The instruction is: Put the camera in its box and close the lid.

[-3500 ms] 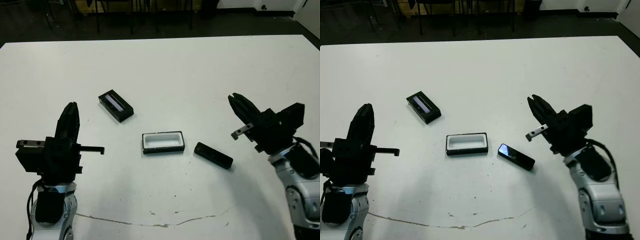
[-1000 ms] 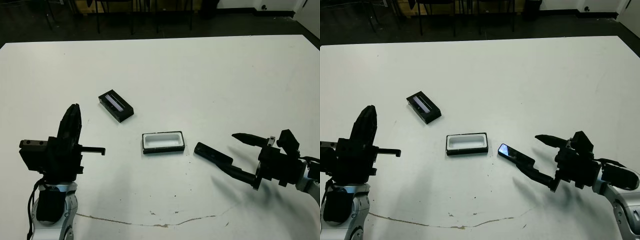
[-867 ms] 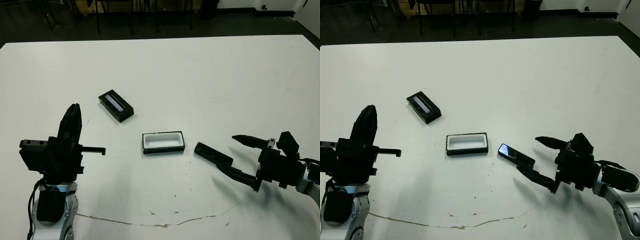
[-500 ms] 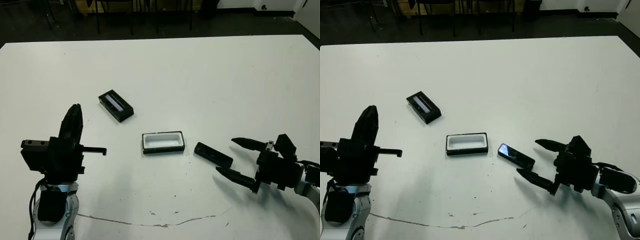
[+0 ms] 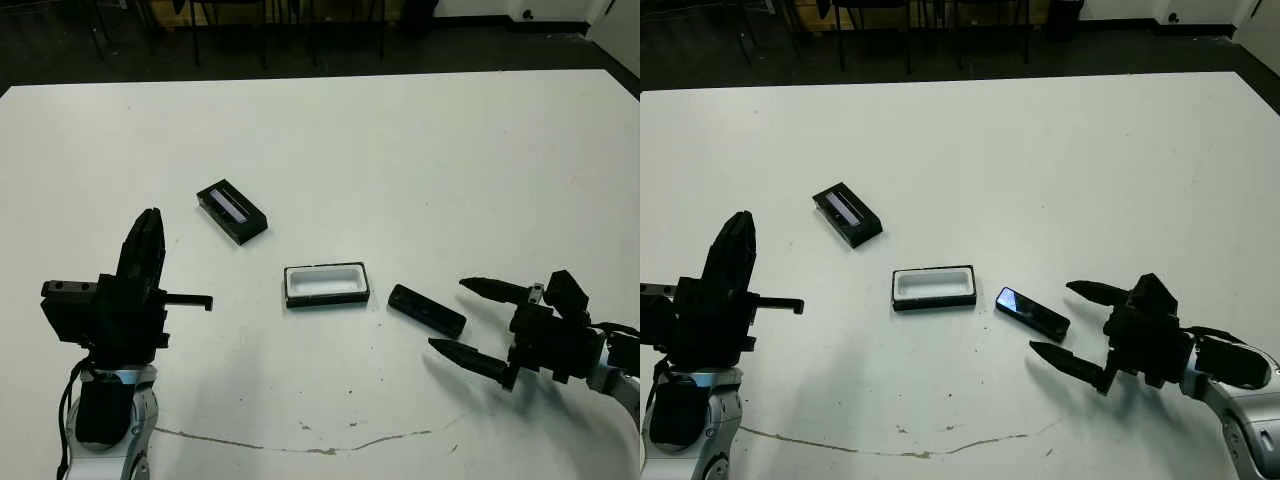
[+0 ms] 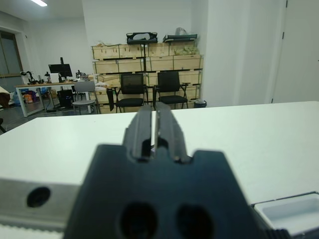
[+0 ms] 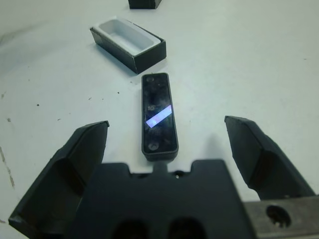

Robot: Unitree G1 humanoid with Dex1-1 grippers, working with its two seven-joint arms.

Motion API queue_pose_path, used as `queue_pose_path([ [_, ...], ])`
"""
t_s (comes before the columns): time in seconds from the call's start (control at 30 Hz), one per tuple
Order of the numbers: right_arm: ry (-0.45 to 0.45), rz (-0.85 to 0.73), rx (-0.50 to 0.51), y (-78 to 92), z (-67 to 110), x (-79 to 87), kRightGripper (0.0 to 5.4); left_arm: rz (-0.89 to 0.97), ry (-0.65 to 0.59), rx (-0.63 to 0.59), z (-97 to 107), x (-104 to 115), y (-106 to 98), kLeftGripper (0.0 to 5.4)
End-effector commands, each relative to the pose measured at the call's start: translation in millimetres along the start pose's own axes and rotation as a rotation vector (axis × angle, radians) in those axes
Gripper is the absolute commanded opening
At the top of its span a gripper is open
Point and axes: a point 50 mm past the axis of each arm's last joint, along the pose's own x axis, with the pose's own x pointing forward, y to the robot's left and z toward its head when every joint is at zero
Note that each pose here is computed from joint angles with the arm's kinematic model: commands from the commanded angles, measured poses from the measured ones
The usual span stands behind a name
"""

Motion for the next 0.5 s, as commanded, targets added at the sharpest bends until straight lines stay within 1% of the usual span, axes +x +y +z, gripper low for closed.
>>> queue_pose_path([
  [0.03,0.044,-0.001,-0.001,0.8,-3.4,-2.2,5.38,0.011,0.066,-0.001,-9.2,-9.1,1.5,0.0],
  [0.13,0.044,0.007,0.005,2.7,-3.8,-0.9,5.33,0.011,0.068,0.002,-9.0,-9.3,1.3,0.0],
  [0.23,0.056,0.011,0.018,3.6,-5.7,0.3,5.07,0.013,0.069,0.001,-9.1,-9.4,1.0,0.0],
  [0.3,0.063,0.008,0.023,3.9,-8.3,1.4,4.74,0.009,0.069,-0.001,-9.1,-9.6,1.0,0.0],
  [0.37,0.062,0.004,0.022,2.9,-14.2,2.5,4.39,0.008,0.07,0.0,-9.1,-10.0,0.8,0.0],
  [0.5,0.06,-0.019,0.041,-0.1,-33.9,5.9,3.81,0.011,0.07,-0.001,-8.5,-11.7,-0.7,0.0],
])
